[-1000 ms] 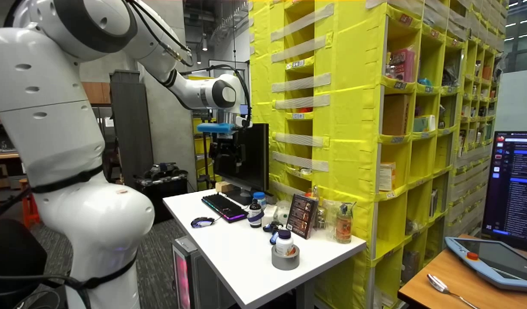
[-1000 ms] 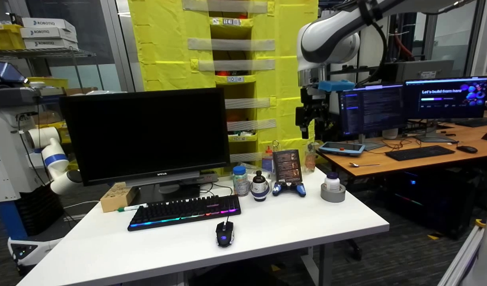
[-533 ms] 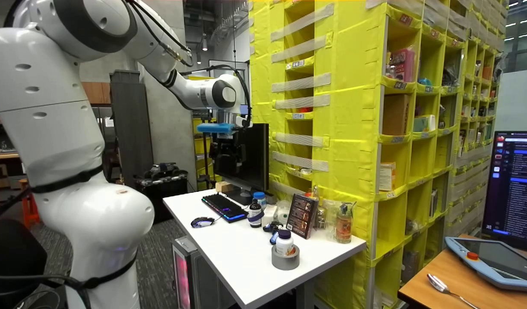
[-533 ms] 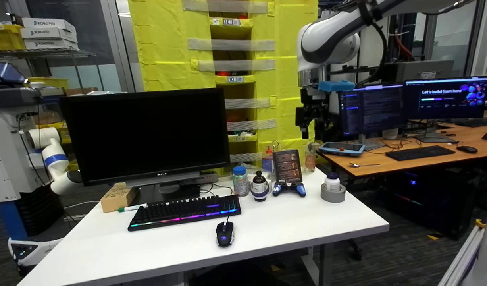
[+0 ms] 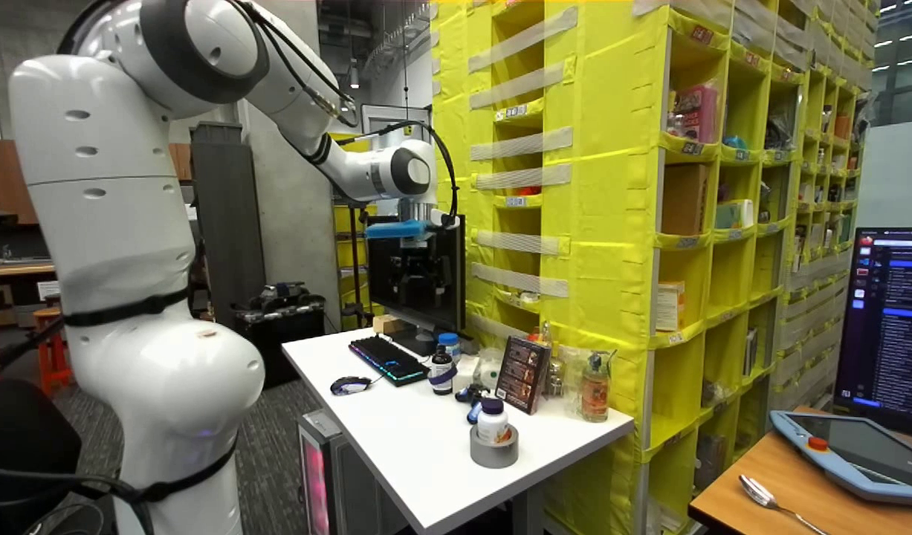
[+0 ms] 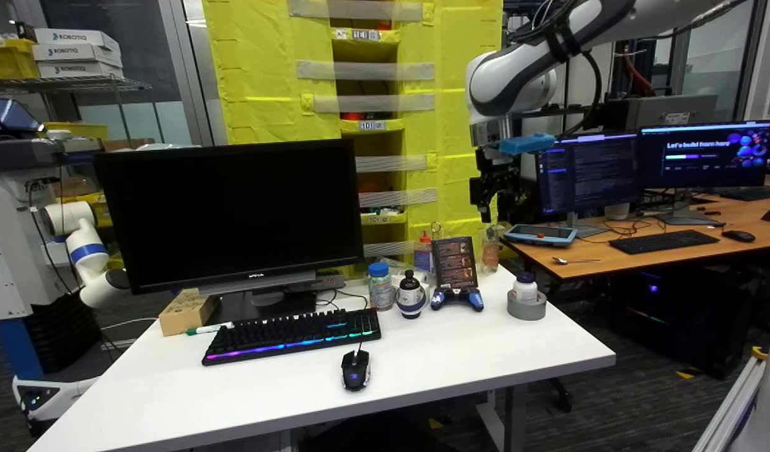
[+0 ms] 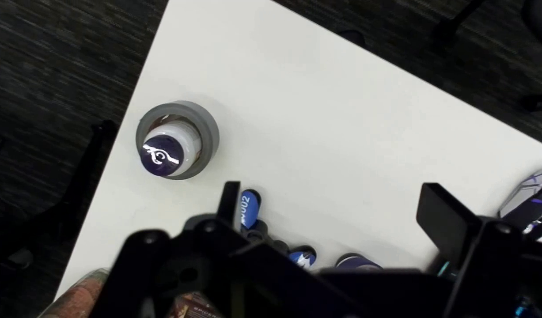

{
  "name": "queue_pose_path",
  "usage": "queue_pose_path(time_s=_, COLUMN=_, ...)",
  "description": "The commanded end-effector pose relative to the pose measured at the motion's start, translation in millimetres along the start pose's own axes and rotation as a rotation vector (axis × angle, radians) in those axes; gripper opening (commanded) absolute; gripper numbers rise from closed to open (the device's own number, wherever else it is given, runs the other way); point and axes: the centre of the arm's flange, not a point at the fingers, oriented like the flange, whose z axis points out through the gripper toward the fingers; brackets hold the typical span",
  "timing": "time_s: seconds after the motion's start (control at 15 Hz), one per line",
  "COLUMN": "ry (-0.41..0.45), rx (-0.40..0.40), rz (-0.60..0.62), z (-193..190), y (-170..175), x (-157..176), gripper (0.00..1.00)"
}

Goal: Remove the white bottle from the grey masking tape, put it on the table and hen put it back in the center of the grey masking tape

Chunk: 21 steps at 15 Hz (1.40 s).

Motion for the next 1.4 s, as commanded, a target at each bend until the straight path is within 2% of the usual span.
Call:
queue_pose_path(time_s=0.0, ry=-0.019, rx=-0.031, rz=0.034, z=4, y=16, x=37, gripper=1.00)
queue_pose_path(time_s=0.2, ry=-0.044, rx=-0.028, rz=0.059, z=15, y=34, x=50, gripper=1.00)
queue_pose_path(time_s=0.4, ry=-0.088, rx=0.012, rz=0.101, z=33, y=55, x=51, gripper=1.00)
queue_pose_path(time_s=0.6, ry=-0.182, rx=0.000, rz=0.150, z=62, y=85, x=35, gripper=1.00)
queue_pose_path(time_s=0.87, ry=-0.244, rx=0.066, rz=0.223, z=89, y=111, x=18, gripper=1.00)
queue_pose_path(time_s=1.13, ry=-0.231, rx=0.119, rz=0.254, z=104, y=114, x=17, gripper=1.00)
queue_pose_path(time_s=1.33, ry=-0.190, rx=0.119, rz=0.266, z=118, y=107, x=30, gripper=1.00)
